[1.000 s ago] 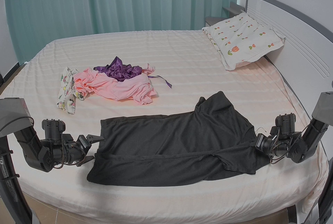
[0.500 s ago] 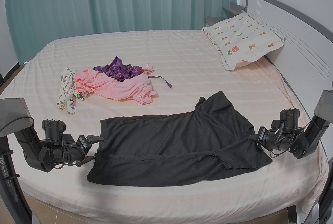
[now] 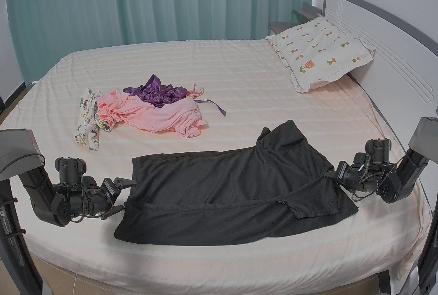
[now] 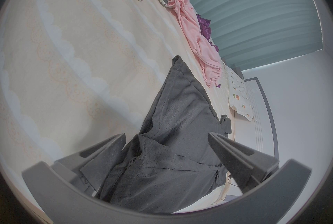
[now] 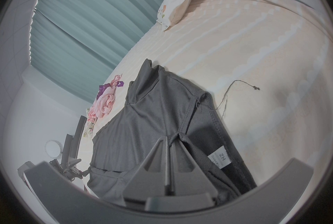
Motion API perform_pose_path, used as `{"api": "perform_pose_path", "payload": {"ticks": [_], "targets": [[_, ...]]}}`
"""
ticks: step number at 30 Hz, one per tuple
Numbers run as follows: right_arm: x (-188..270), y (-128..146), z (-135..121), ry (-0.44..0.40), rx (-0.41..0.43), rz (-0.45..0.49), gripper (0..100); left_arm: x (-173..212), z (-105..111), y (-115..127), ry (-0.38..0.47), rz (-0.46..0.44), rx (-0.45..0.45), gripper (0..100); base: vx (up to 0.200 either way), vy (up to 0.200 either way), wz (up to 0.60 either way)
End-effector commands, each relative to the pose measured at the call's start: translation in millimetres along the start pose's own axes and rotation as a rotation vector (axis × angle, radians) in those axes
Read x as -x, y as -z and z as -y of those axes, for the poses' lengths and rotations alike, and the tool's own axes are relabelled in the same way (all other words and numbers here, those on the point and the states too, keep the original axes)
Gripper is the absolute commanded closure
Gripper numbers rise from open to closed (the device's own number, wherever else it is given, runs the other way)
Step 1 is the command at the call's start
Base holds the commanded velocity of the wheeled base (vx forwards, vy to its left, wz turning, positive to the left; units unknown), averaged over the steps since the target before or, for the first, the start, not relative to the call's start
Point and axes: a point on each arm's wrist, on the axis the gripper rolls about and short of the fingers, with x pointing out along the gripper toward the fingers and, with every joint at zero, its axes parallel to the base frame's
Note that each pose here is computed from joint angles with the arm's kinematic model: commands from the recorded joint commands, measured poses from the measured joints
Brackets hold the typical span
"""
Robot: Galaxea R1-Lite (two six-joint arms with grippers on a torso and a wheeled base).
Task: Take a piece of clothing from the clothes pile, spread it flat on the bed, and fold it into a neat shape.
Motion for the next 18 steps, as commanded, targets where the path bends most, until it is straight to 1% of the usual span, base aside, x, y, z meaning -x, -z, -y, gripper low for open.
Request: {"api": "perform_pose_path", "payload": {"ticks": [1,2,3,9,13,15,16,17,18], "targets": [[-5,0,2,-0.010,0.001,-0.007,100,0,-1,0,-0.001,0.000,0.001,0,0.000,0.000,0.00],[-6,-1,1,-0.014,0.004,-0.006,100,0,-1,0,-0.001,0.000,0.001,0,0.000,0.000,0.00],[-6,-2,1,-0.015,0.004,-0.003,0,0,-1,0,-0.001,0.000,0.001,0,0.000,0.000,0.00],[-8,-3,2,-0.016,-0.001,0.002,0,0,-1,0,-0.001,0.000,0.001,0,0.000,0.000,0.00],[0,-8,3,-0.002,-0.021,0.031,0,0,-1,0,-0.001,0.000,0.001,0,0.000,0.000,0.00],[14,-12,1,0.024,-0.079,0.070,0,0,-1,0,-0.001,0.000,0.001,0,0.000,0.000,0.00],[16,-12,0,0.025,-0.086,0.073,0,0,-1,0,-0.001,0.000,0.003,0,0.000,0.000,0.00],[26,-10,-4,0.033,-0.129,0.087,0,0,-1,0,-0.001,0.000,0.003,0,0.000,0.000,0.00],[32,-7,-7,0.039,-0.149,0.092,0,0,-1,0,-0.001,0.000,0.003,0,0.000,0.000,0.00]]}}
